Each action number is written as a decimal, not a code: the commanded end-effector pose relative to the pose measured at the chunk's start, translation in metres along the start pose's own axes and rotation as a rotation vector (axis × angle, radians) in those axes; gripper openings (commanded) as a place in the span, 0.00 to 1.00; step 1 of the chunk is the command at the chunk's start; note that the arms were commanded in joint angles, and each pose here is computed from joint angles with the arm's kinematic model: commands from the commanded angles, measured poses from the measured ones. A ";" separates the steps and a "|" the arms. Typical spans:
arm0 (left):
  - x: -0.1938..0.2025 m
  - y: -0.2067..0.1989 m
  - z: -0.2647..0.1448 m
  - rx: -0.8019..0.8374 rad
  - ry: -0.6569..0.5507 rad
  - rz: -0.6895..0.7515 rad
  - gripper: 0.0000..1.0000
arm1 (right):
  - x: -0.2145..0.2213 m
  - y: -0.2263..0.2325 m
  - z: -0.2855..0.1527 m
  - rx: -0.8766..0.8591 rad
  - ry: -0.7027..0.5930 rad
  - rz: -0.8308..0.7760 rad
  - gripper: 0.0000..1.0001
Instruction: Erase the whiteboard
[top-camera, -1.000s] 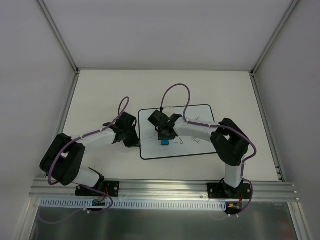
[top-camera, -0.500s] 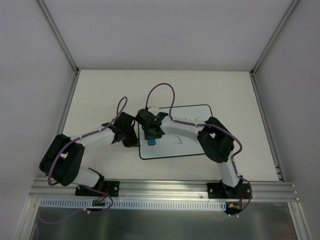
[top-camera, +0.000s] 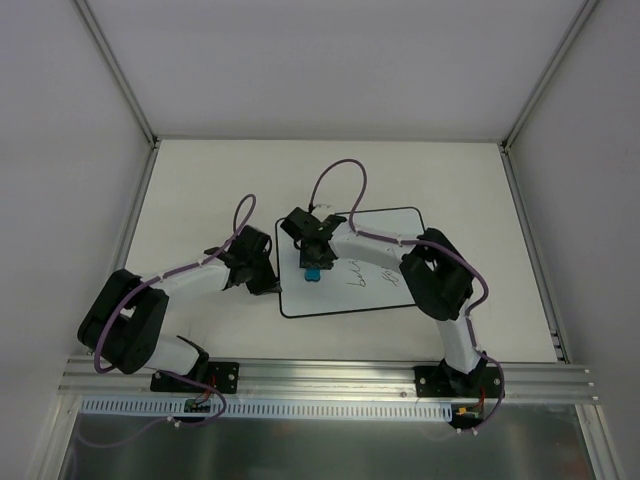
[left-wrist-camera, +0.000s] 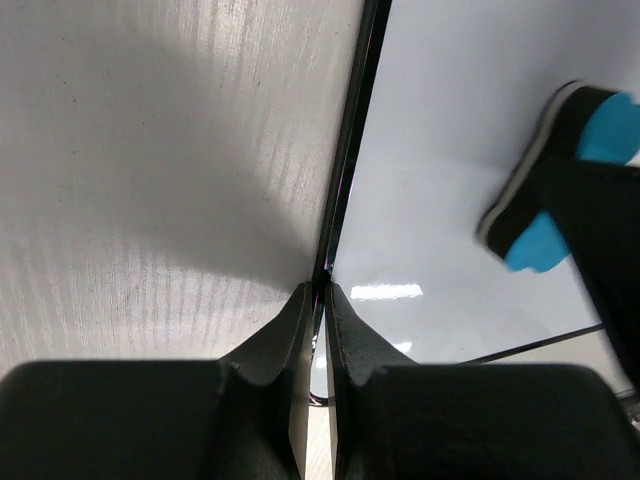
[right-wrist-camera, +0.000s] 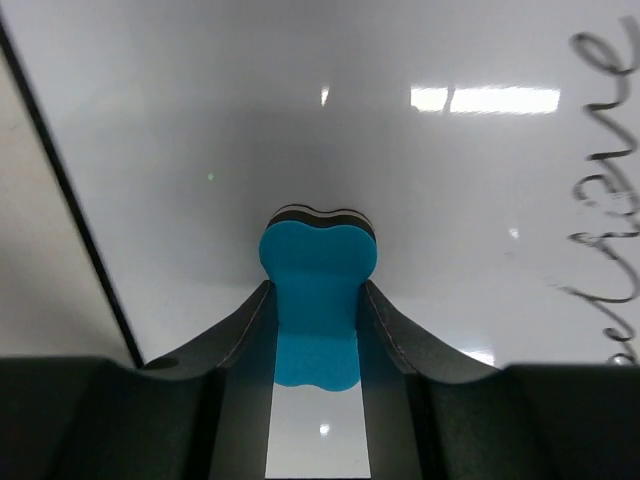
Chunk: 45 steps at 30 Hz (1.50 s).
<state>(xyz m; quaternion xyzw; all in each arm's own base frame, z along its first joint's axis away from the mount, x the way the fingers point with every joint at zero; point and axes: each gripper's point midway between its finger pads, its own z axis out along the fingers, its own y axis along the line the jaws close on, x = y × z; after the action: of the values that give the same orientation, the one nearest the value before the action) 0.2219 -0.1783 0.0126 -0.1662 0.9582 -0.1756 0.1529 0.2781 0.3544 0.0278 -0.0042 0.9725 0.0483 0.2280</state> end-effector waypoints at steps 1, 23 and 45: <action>0.027 0.043 0.004 -0.162 0.067 0.003 0.00 | -0.019 -0.066 0.006 0.176 -0.034 0.068 0.00; 0.023 0.042 0.001 -0.153 0.047 0.022 0.00 | -0.072 -0.187 0.016 0.256 0.048 0.226 0.00; 0.022 0.044 0.000 -0.153 0.044 0.003 0.00 | -0.055 -0.116 0.026 0.153 0.112 0.108 0.00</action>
<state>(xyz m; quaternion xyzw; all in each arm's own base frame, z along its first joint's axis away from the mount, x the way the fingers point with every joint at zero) 0.2196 -0.1776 0.0131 -0.1659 0.9576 -0.1762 0.1564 0.3553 0.2951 0.0279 0.0442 0.9773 0.0413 0.2033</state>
